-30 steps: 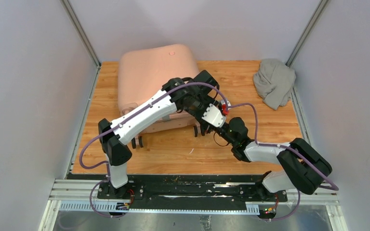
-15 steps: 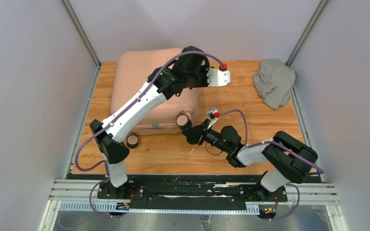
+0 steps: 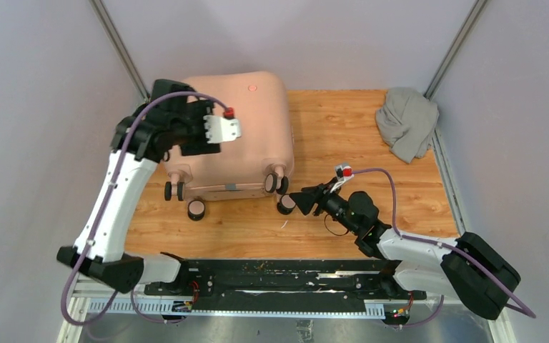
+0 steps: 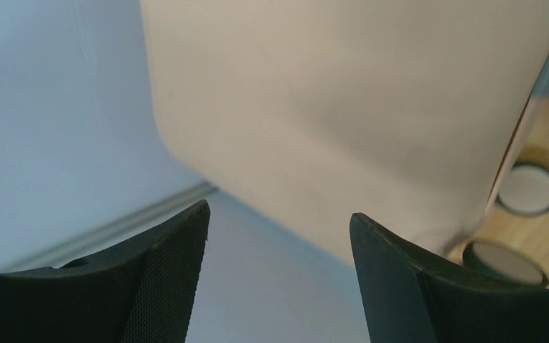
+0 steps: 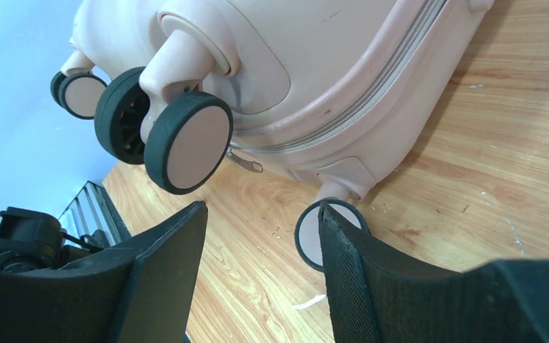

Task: Pack the luggage
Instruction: Zip the luggage at the corner of the board.

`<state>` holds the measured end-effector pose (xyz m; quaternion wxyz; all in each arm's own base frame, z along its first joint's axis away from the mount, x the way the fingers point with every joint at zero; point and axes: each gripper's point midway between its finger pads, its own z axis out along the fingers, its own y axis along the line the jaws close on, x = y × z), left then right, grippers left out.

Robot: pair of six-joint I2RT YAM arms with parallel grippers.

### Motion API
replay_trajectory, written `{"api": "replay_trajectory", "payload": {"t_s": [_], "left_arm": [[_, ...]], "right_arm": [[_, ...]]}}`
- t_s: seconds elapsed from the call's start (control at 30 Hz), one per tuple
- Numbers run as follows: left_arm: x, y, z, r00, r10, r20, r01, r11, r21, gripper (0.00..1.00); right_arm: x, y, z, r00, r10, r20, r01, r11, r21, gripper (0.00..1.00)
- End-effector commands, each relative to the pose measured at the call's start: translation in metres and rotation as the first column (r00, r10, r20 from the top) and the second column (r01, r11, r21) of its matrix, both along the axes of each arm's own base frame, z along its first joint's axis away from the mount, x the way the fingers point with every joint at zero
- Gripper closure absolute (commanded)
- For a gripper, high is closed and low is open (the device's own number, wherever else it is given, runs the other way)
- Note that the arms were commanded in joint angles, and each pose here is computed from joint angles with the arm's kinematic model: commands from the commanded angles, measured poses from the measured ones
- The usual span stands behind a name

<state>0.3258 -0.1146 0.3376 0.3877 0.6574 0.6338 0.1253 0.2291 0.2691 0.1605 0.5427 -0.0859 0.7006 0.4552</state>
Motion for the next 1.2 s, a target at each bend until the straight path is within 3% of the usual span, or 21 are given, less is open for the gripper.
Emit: {"api": "replay_trajectory", "payload": {"t_s": [0.0, 0.17, 0.33, 0.37, 0.43, 0.47, 0.6, 0.8, 1.0, 1.17], "left_arm": [[-0.049, 0.063, -0.03, 0.992, -0.016, -0.125, 0.03, 0.993, 0.116, 0.23], [-0.084, 0.127, -0.068, 0.988, -0.051, -0.146, 0.101, 0.928, 0.359, 0.24], [-0.082, 0.161, -0.084, 0.979, -0.043, -0.198, 0.127, 0.892, 0.433, 0.25], [-0.08, 0.161, -0.087, 0.977, -0.064, -0.205, 0.15, 0.888, 0.436, 0.21], [-0.077, 0.155, -0.094, 0.967, -0.134, -0.215, 0.218, 0.872, 0.438, 0.02], [-0.075, 0.149, -0.096, 0.963, -0.178, -0.204, 0.251, 0.867, 0.43, 0.0], [-0.063, 0.114, -0.1, 0.942, -0.327, -0.072, 0.331, 0.879, 0.344, 0.0], [-0.064, 0.075, -0.119, 0.917, -0.398, -0.016, 0.385, 0.875, 0.294, 0.0], [-0.051, 0.05, -0.112, 0.919, -0.394, 0.01, 0.38, 0.891, 0.247, 0.0], [-0.044, 0.042, -0.106, 0.918, -0.397, 0.0, 0.384, 0.887, 0.257, 0.0]], "right_arm": [[0.009, -0.009, -0.022, 0.995, -0.061, -0.078, 0.05, 0.99, -0.131, 0.38], [0.006, -0.004, -0.031, 0.99, -0.039, -0.138, 0.018, 0.988, -0.154, 0.37], [0.003, -0.002, -0.029, 0.983, -0.035, -0.181, 0.007, 0.988, -0.152, 0.37], [0.003, -0.001, -0.028, 0.982, -0.031, -0.185, 0.004, 0.989, -0.145, 0.36], [0.002, 0.001, -0.024, 0.979, -0.023, -0.201, -0.004, 0.991, -0.136, 0.35], [0.002, 0.003, -0.023, 0.977, -0.019, -0.211, -0.009, 0.991, -0.132, 0.35], [0.004, 0.011, -0.015, 0.971, -0.004, -0.24, -0.023, 0.993, -0.112, 0.34], [0.016, 0.027, 0.009, 0.966, 0.003, -0.26, -0.012, 0.999, -0.033, 0.34], [0.065, 0.026, 0.054, 0.98, -0.047, -0.196, 0.05, 0.999, 0.011, 0.34], [0.114, 0.009, 0.062, 0.977, -0.08, -0.199, 0.085, 0.996, 0.014, 0.35]]}}
